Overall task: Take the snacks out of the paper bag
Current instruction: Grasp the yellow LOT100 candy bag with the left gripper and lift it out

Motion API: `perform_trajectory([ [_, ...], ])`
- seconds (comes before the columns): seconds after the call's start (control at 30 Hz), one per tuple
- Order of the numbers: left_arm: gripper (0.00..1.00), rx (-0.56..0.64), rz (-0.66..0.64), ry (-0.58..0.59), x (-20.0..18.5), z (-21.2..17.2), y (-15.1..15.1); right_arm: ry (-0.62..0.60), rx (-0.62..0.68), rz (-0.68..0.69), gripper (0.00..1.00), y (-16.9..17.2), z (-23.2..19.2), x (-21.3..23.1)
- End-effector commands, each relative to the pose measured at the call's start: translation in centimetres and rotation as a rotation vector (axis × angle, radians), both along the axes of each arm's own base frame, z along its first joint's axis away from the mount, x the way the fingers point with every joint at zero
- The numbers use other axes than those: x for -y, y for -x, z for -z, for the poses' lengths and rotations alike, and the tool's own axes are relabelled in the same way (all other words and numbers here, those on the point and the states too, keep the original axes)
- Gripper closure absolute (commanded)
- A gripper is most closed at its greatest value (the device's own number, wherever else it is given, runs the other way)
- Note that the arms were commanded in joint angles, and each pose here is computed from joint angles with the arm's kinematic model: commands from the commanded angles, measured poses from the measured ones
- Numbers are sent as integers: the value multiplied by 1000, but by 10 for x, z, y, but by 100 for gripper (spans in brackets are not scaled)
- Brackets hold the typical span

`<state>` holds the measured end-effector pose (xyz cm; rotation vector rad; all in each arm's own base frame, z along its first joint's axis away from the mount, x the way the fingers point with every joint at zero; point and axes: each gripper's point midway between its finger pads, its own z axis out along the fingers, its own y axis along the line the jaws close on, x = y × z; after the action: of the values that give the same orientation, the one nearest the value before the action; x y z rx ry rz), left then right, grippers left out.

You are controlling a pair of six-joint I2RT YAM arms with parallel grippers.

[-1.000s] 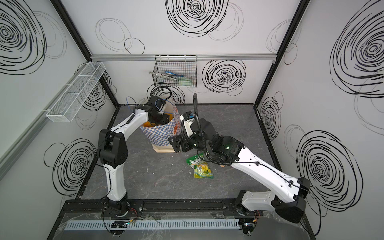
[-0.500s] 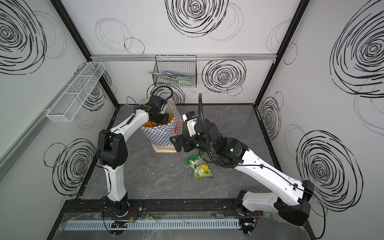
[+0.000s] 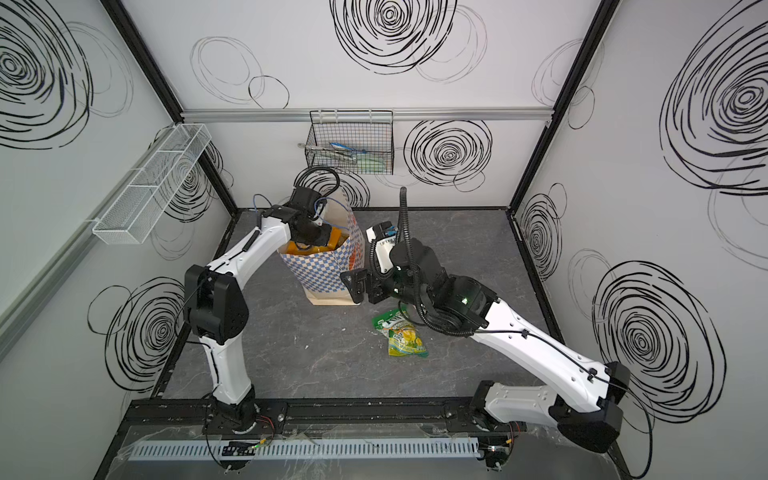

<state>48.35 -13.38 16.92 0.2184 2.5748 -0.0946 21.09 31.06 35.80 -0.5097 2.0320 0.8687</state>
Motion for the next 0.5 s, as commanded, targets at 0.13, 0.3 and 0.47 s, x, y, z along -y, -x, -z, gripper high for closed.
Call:
perform_trajectory([
  [0.13, 100, 238, -59, 60, -21, -101, -8, -37, 21, 10, 3, 3, -10, 4],
  [0.3, 100, 295, -59, 97, -23, -132, -5, -40, 24, 9, 3, 2, -12, 3],
  [0.47, 100, 325, -65, 103, -26, -150, -4, -34, 20, 1, 3, 2, -11, 1],
])
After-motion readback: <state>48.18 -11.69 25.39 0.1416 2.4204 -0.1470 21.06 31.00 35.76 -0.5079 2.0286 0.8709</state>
